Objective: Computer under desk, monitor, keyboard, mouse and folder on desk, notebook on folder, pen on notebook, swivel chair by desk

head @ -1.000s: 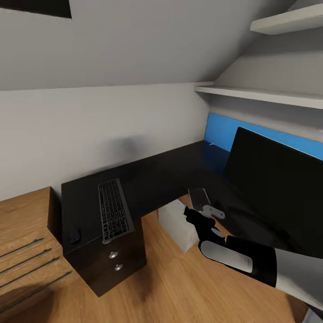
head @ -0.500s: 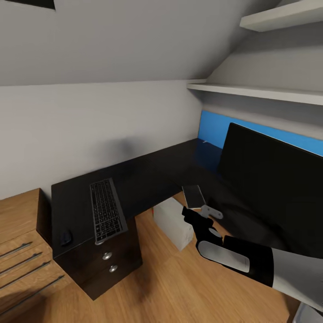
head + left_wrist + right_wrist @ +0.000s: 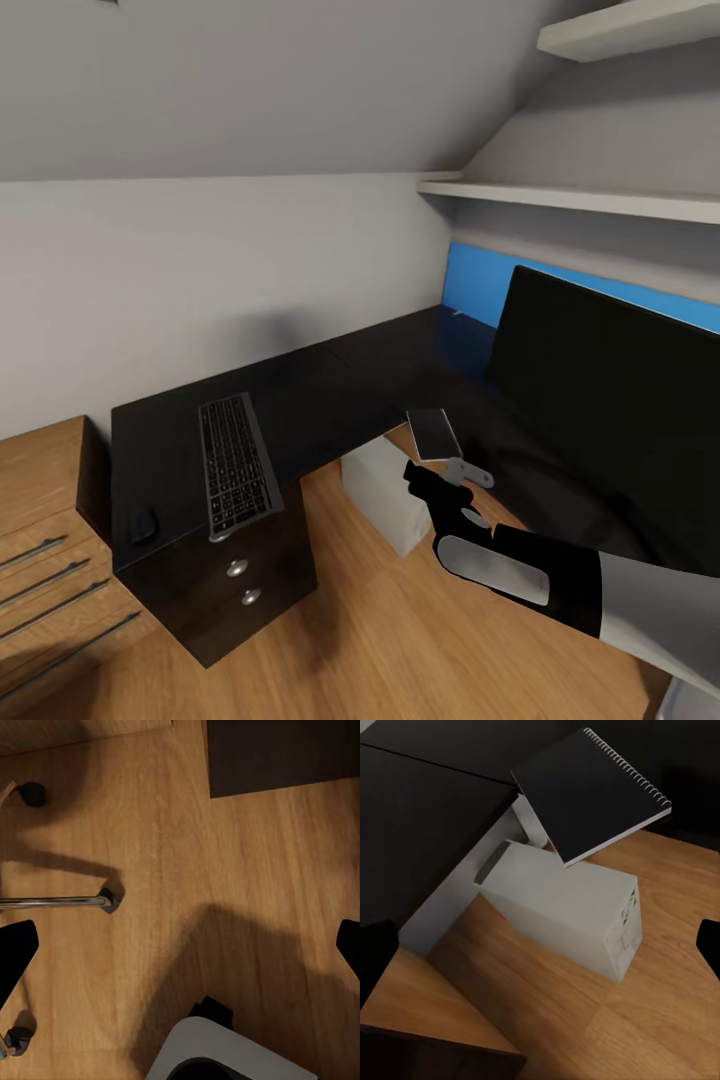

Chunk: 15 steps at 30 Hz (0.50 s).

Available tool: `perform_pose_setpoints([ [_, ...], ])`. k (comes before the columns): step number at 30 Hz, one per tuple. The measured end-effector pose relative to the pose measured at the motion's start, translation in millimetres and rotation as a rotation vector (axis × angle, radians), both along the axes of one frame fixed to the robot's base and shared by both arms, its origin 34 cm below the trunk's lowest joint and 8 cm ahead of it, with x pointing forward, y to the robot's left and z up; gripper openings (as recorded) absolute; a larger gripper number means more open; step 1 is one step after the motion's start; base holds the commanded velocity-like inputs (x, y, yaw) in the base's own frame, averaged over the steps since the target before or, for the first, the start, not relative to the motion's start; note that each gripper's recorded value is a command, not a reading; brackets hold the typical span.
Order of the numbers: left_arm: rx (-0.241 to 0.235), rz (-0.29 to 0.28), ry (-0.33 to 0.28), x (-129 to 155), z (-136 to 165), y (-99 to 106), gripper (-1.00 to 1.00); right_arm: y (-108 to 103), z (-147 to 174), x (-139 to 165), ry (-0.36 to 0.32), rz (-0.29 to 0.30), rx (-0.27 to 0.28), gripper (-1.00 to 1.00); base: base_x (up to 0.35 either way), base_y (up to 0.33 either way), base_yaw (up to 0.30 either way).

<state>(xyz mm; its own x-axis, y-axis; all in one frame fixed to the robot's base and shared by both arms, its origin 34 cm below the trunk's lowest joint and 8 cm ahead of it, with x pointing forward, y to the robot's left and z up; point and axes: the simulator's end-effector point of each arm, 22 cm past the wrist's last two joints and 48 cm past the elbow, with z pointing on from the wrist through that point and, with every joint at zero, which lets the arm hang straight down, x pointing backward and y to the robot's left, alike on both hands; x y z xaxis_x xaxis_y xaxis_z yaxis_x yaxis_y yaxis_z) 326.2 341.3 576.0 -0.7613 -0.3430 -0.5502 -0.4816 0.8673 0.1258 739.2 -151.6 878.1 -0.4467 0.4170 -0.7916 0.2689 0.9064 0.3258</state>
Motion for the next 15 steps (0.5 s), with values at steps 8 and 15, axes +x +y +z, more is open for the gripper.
perform_pose_setpoints([
  [8, -0.059, -0.036, -0.031, 47, 11, -19, 1.0, 3, -22, 12, -0.014, 0.021, 0.0, 1.0, 0.0, 0.0, 0.0],
  [15, -0.129, -0.087, -0.006, 80, 25, -43, 1.0, 6, -33, 15, -0.02, 0.03, 0.006, 1.0, 0.0, 0.0, 0.0],
])
